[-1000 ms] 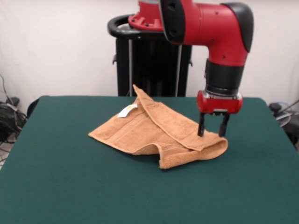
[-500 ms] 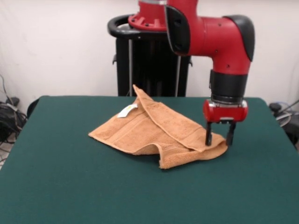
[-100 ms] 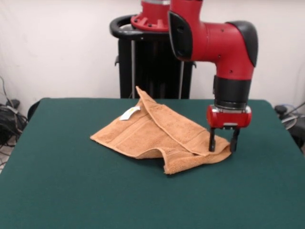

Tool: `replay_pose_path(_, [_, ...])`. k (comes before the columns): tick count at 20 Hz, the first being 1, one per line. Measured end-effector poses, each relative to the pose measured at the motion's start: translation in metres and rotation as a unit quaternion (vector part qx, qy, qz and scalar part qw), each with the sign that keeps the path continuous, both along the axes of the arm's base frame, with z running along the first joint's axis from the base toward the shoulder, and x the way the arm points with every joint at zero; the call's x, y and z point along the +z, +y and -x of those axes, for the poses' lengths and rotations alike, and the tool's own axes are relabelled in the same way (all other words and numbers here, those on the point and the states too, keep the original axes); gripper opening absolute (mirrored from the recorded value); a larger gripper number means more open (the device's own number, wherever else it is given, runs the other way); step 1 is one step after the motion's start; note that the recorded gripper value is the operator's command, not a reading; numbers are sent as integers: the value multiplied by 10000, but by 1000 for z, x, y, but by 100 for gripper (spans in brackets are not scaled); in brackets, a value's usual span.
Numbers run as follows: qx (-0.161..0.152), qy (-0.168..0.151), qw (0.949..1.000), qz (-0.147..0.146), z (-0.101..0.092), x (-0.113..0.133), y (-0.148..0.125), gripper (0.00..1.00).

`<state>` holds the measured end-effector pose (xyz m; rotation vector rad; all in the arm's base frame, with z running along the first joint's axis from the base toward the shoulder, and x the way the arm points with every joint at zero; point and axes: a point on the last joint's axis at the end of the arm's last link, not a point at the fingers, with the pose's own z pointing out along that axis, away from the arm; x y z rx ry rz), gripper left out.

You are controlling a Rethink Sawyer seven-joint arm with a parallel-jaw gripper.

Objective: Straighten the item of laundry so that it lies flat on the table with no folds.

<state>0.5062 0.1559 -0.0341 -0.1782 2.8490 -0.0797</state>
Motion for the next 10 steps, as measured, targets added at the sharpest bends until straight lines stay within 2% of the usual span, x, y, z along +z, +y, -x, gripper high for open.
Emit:
replay_pose_path(3, [-152, 215, 9997, 14, -7, 14, -7, 100])
replay_pose_path(6, [-493, 591, 9970, -34, -19, 35, -22, 100])
replay_pose_path(10, [-626, 715, 9955, 2, -29, 51, -34, 100])
